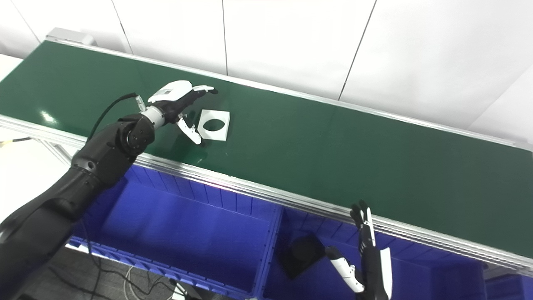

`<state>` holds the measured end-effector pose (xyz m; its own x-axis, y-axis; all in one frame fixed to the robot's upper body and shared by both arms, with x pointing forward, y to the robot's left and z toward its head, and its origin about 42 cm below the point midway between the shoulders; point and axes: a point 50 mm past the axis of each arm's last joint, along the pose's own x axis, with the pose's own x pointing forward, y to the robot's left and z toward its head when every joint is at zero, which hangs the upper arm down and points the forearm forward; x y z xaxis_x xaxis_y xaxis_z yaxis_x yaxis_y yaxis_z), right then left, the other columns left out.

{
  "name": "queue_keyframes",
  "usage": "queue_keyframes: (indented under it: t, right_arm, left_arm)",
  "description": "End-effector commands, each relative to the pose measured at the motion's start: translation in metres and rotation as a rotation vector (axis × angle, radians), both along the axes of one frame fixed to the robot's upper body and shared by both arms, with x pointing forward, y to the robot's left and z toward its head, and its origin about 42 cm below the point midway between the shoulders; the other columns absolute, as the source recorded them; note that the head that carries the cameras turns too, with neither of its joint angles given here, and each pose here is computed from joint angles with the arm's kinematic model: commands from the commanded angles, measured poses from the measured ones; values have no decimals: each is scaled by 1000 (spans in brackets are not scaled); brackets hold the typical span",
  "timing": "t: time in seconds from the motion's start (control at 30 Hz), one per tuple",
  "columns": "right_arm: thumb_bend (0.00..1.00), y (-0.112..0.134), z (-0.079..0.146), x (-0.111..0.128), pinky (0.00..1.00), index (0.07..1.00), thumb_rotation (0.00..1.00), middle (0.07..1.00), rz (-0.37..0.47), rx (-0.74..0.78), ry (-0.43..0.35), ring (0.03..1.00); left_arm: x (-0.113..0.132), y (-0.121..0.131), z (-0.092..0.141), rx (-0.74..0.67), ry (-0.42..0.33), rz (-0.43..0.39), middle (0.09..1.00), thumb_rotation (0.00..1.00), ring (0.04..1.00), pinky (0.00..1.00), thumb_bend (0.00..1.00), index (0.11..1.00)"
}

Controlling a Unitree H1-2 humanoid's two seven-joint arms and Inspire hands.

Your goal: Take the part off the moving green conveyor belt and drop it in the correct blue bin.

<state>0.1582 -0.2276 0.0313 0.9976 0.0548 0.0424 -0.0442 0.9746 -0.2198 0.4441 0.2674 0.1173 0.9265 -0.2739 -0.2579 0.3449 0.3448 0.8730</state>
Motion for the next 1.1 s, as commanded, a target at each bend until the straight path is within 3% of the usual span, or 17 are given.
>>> queue_keyframes:
  t: [0.0,0.1,0.17,0.23,0.3,0.57,0.67,0.77,0.87,0.93,1.0,1.07]
  right_arm:
    - [773,1,13,2,975,1000,764,944,10,25,-83,947]
    - [772,1,15,2,974,1000,765,945,11,23,-88,949]
    - [776,1,15,2,975,1000,772,943,9,24,-89,948]
    - [782,1,15,2,973,1000,775,940,7,25,-90,948]
    - [779,1,15,2,975,1000,776,941,8,23,-91,950]
    - [772,1,17,3,979,1000,782,942,8,25,-96,955]
    - [763,2,18,3,987,1000,778,942,13,30,-97,957]
    - [757,1,18,3,989,1000,780,942,15,26,-99,959]
    - [754,2,20,3,988,1000,774,942,14,32,-102,958]
    - [747,2,20,3,989,1000,771,939,12,32,-104,958]
    - [748,3,20,3,988,1000,768,937,6,39,-103,955]
    - [744,4,20,3,983,1000,759,935,4,49,-102,952]
  left_arm:
    - [17,-7,25,-49,-82,-26,879,53,825,697,734,851]
    - [17,-11,19,-85,-43,-15,861,66,812,688,734,832]
    - [17,-16,13,-137,-16,-23,782,40,745,662,707,800]
    - [17,-19,9,-168,7,-31,695,71,642,570,691,761]
    - [17,-24,7,-167,22,-40,678,90,618,543,685,750]
    - [14,-37,-5,-133,52,-49,762,117,708,609,701,752]
    - [13,-41,-9,-115,9,-57,752,93,699,603,687,739]
    - [11,-45,-13,-132,-38,-29,664,114,610,544,655,688]
    - [10,-51,-16,-119,-100,-42,629,78,579,529,626,654]
    - [8,-55,-19,-91,-139,-62,609,63,558,509,534,529]
    - [6,-57,-23,-64,-175,-74,517,16,531,472,523,510]
    - [5,-57,-26,-33,-198,-86,501,3,533,477,520,497]
